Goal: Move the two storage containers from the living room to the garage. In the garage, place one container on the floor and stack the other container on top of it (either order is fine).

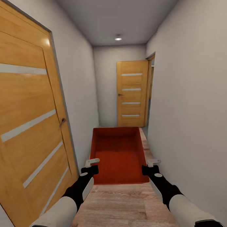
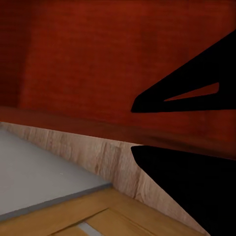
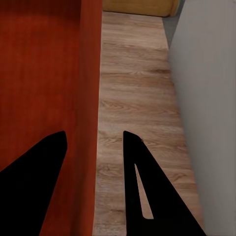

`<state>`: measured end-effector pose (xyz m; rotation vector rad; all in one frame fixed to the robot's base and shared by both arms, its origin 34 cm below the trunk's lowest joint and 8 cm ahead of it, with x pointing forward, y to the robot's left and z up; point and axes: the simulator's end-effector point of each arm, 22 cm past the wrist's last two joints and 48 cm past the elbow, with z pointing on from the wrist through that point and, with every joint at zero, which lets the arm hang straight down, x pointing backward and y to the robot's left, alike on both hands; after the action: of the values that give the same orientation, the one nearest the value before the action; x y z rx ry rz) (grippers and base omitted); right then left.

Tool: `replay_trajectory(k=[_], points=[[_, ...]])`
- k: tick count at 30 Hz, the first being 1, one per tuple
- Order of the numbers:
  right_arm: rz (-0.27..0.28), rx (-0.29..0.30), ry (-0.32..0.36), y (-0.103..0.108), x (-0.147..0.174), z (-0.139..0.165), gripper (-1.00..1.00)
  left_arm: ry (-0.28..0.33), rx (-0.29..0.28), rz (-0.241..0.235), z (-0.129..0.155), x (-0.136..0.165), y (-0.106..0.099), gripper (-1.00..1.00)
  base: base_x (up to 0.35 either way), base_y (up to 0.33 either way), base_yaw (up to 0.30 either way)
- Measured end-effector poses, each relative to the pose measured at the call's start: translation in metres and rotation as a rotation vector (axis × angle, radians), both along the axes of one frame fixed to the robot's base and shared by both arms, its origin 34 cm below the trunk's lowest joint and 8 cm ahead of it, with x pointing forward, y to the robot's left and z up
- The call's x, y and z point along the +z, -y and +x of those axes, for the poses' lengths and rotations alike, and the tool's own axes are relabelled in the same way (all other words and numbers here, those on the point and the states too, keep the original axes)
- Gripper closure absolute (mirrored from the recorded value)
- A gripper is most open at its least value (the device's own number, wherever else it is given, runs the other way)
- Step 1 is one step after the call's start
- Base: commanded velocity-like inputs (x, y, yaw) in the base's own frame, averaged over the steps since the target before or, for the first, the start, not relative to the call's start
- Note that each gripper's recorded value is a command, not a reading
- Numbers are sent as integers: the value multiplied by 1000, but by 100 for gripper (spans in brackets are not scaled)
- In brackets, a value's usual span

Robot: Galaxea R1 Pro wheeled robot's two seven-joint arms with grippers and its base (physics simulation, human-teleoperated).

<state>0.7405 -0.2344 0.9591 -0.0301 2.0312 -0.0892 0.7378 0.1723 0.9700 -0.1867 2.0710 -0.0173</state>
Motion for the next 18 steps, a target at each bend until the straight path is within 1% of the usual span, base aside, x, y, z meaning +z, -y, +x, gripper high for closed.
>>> replay_trajectory(k=[10, 18], points=[[0, 0, 0, 0, 0, 0, 100, 0, 0, 0, 0, 0, 0, 100, 323, 0, -2], [0, 0, 0, 0, 0, 0, 100, 0, 0, 0, 0, 0, 0, 100, 323, 0, -76]])
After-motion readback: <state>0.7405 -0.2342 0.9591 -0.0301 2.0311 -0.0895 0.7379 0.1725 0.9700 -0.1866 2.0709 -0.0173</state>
